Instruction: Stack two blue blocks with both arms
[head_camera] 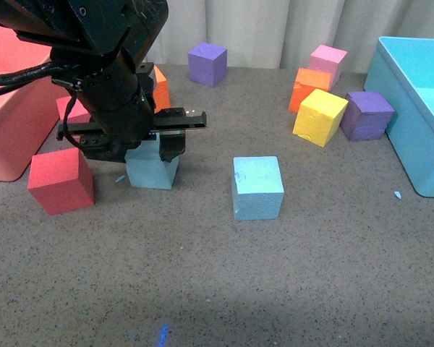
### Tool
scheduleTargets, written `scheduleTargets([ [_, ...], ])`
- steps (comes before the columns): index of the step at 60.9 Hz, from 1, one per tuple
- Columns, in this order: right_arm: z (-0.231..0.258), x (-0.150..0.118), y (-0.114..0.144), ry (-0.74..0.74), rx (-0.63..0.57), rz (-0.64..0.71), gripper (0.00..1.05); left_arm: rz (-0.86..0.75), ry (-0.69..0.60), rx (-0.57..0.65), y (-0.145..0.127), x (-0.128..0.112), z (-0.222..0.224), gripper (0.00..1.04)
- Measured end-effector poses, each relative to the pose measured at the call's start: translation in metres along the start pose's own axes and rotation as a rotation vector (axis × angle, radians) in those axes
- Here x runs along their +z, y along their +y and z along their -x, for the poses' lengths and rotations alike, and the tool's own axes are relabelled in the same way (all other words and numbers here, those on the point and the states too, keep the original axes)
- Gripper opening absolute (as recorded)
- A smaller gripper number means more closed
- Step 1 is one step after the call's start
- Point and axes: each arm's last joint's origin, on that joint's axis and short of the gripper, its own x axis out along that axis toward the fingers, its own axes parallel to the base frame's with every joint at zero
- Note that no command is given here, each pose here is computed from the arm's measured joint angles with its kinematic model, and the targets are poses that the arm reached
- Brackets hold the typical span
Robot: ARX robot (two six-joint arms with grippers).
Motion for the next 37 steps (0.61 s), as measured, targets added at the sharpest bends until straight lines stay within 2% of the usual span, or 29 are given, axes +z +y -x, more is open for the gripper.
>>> scheduleTargets([
  [15, 0.0, 0.0, 0.0, 0.0, 0.0, 0.0, 0.95, 0.005, -0.021, -0.013, -0.013, 0.008, 0.017, 0.45],
  [26, 0.0, 0.0, 0.0, 0.0, 0.0, 0.0, 0.95, 0.026, -0.127, -0.04, -0.034, 0.028, 0.057, 0.43],
  [37, 0.0, 0.0, 0.0, 0.0, 0.0, 0.0, 0.95, 0.032, -0.15, -0.062, -0.06, 0.031, 0.077, 0.42],
])
